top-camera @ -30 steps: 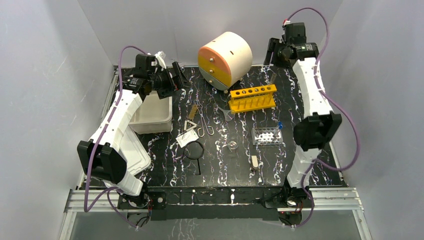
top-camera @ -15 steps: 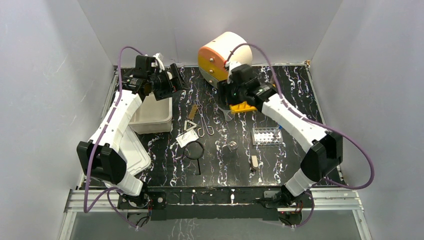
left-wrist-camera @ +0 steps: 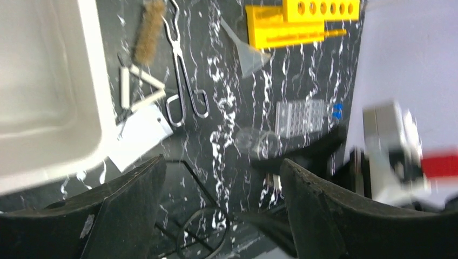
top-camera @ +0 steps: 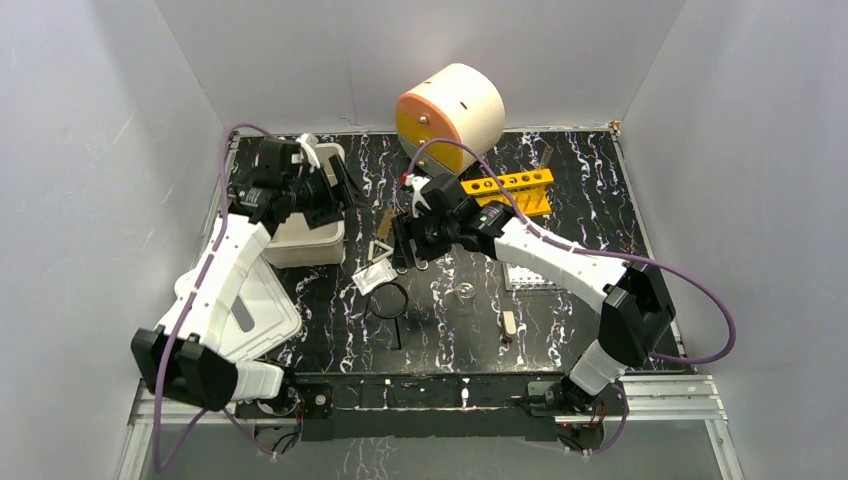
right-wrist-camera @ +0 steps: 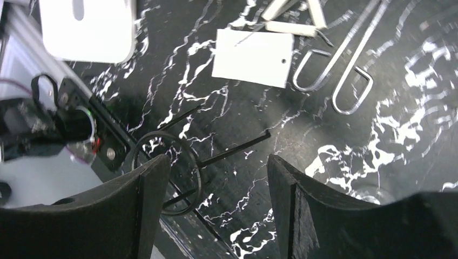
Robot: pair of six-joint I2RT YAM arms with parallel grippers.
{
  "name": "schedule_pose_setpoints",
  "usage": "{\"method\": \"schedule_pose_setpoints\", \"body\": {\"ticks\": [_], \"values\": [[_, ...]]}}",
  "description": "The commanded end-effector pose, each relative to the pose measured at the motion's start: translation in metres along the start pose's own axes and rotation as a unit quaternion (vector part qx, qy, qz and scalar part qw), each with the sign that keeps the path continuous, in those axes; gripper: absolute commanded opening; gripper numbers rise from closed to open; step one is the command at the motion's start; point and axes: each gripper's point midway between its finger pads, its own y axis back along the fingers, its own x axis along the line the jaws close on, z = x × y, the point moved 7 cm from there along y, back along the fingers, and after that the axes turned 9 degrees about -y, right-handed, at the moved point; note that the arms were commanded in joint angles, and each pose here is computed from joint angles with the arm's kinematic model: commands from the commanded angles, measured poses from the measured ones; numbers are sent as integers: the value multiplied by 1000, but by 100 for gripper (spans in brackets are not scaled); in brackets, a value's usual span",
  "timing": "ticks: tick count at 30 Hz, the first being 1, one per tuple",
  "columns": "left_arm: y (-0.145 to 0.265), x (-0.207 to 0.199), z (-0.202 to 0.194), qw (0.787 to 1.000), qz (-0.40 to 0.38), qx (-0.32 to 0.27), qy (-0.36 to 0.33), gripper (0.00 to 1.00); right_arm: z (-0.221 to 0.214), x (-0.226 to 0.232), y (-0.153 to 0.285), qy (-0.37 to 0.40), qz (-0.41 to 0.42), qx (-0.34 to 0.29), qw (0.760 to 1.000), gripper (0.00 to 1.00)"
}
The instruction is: Organize the chemistry lab equipment
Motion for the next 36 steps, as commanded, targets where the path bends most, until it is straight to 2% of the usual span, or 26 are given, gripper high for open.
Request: {"method": "schedule_pose_setpoints", "body": {"ticks": [1, 6, 8, 11, 15, 19, 23, 26, 30, 32, 34, 36], "values": [[35, -18, -44, 996, -61, 41, -43, 78, 15, -2, 18, -105, -39, -91, 990, 75], [40, -21, -88, 986, -78, 105, -102, 79, 6, -26, 30, -219, -127, -130, 959, 73], [37, -14, -104, 982, -63, 137, -112, 78, -1, -41, 35, -267, -164, -136, 940, 73], [33, 0, -127, 976, -33, 188, -109, 77, -6, -61, 41, -312, -177, -143, 922, 72], [29, 9, -148, 966, -35, 236, -100, 71, -2, -70, 45, -312, -155, -158, 924, 72], [22, 12, -159, 957, -25, 275, -95, 65, 1, -74, 45, -301, -146, -142, 932, 71], [9, 20, -168, 952, 20, 294, -85, 59, -8, -83, 43, -294, -159, -134, 933, 71], [3, 16, -169, 951, 47, 296, -74, 49, -19, -87, 42, -302, -146, -137, 932, 71], [-1, 23, -175, 948, 121, 289, -53, 34, -25, -93, 37, -303, -135, -144, 932, 71], [-2, 20, -175, 949, 121, 287, -52, 28, -21, -95, 36, -297, -134, -149, 933, 71], [-8, 19, -179, 948, 109, 293, -50, 27, -14, -94, 36, -290, -130, -157, 935, 71], [-15, 19, -182, 950, 103, 289, -51, 18, -4, -92, 35, -274, -127, -164, 939, 72]]}}
